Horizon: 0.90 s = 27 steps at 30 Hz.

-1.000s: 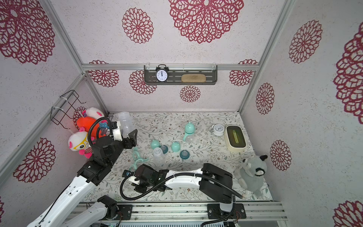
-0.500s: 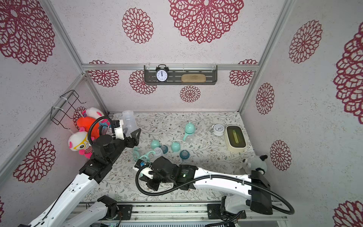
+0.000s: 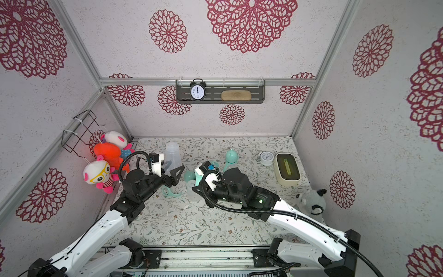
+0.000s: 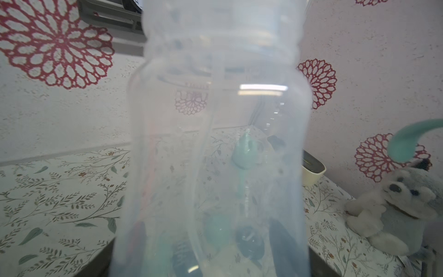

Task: Assemble the baby bottles
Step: Put on the handle of the baby bottle.

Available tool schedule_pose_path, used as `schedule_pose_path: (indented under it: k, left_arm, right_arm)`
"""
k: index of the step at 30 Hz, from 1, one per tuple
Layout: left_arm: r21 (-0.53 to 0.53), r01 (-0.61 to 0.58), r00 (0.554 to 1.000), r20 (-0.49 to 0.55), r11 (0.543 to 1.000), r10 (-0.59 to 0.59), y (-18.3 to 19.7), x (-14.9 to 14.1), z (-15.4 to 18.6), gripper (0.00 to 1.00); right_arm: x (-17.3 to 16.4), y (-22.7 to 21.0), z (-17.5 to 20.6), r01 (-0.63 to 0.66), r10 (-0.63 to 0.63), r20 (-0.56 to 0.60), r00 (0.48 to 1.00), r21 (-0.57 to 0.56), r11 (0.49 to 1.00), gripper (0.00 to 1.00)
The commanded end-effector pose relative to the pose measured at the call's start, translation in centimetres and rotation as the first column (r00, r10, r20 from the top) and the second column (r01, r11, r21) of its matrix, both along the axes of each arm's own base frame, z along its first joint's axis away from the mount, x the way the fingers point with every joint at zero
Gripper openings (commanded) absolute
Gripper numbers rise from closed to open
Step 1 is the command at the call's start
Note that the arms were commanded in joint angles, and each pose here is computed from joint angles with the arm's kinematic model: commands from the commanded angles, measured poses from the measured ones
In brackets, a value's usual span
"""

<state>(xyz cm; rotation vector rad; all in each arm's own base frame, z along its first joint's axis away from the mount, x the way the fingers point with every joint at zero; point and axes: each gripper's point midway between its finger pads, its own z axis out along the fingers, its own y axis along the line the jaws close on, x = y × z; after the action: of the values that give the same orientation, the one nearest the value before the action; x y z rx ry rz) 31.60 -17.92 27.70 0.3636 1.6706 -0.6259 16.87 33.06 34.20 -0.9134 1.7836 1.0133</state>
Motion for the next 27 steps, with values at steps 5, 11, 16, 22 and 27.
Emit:
schedule_pose_path:
  k: [5, 11, 16, 22, 27]
  left_arm:
    - [0.039, 0.193, 0.964, 0.179, 0.980, -0.197, -4.2, -2.4, 1.6, 0.00]
    - [0.024, 0.221, 0.955, 0.200, 0.975, -0.221, -5.1, -2.8, 1.1, 0.00]
    - [0.013, 0.247, 0.947, 0.211, 0.969, -0.244, -5.6, -3.6, 1.1, 0.00]
    - [0.009, 0.280, 0.937, 0.215, 0.960, -0.275, -6.3, -4.2, 1.5, 0.00]
    - [0.006, 0.286, 0.933, 0.228, 0.958, -0.279, -6.5, -4.5, 1.8, 0.00]
  right_arm:
    - [1.0, -0.1, 7.3, -0.033, 0.026, 0.035, 0.999, 0.229, 0.973, 0.00]
    - [2.0, 0.9, 9.5, -0.047, 0.023, 0.084, 0.996, 0.298, 0.953, 0.00]
    - [2.6, 1.7, 10.5, -0.067, 0.034, 0.103, 0.994, 0.346, 0.936, 0.00]
    - [2.8, 2.9, 10.7, -0.111, 0.071, 0.117, 0.991, 0.391, 0.913, 0.00]
    - [3.2, 3.4, 10.6, -0.118, 0.079, 0.110, 0.991, 0.418, 0.901, 0.00]
